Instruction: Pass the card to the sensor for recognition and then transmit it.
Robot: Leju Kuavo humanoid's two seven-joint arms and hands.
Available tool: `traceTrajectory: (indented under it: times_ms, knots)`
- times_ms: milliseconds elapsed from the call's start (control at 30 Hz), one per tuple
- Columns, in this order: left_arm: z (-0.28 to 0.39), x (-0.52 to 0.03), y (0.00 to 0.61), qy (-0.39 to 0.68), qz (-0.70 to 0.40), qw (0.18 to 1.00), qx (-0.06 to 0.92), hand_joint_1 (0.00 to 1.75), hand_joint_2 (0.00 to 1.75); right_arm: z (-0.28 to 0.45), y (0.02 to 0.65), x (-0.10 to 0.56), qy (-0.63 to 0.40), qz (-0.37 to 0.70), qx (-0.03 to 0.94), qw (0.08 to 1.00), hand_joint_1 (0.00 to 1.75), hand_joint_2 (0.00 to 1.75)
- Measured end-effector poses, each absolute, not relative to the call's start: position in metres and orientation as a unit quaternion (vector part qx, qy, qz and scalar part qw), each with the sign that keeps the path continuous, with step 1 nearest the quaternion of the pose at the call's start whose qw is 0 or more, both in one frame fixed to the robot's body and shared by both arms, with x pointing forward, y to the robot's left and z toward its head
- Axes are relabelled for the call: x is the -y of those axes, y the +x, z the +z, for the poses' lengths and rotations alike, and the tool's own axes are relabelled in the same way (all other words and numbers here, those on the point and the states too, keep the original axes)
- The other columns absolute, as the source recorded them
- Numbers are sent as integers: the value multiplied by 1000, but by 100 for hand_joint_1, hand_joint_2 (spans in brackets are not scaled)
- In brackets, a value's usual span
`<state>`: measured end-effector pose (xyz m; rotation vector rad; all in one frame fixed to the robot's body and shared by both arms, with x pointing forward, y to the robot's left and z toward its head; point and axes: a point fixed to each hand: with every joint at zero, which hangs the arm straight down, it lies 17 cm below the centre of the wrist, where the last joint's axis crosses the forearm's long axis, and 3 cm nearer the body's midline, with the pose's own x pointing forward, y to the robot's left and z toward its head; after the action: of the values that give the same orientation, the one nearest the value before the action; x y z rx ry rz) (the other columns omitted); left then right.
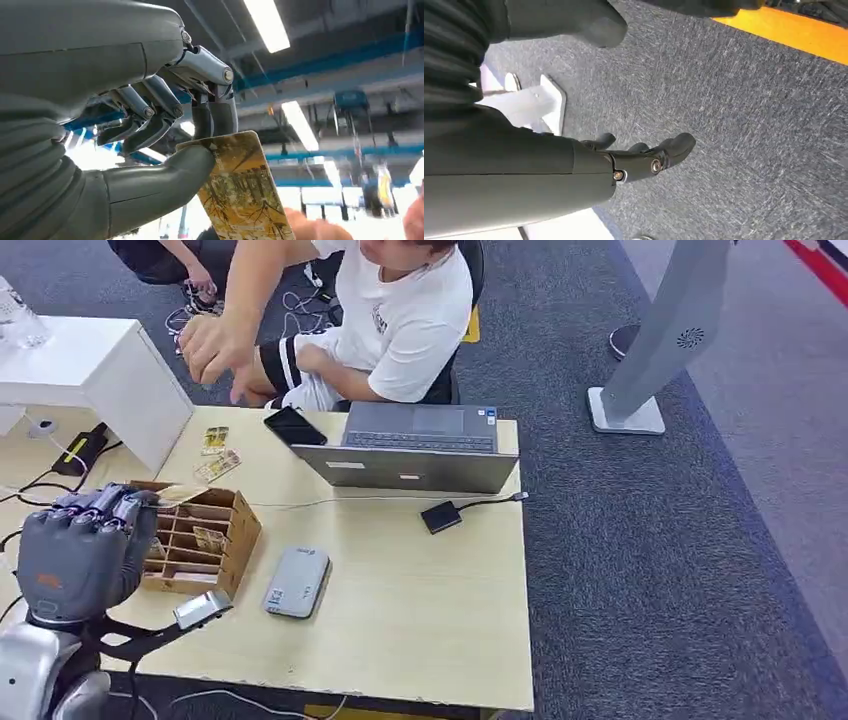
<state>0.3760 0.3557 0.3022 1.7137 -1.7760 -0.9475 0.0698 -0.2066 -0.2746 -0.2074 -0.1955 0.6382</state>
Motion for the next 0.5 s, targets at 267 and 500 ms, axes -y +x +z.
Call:
traceTrajectory:
  times_ms: [267, 500]
  knots:
    - [346, -422, 477, 703, -334, 234, 582, 175, 175, -273, 81, 202, -91, 338, 112, 930, 0, 175]
    - [338, -464, 528, 716, -350, 273, 539, 175, 175, -274, 78, 208, -96, 339, 100, 931, 0, 175]
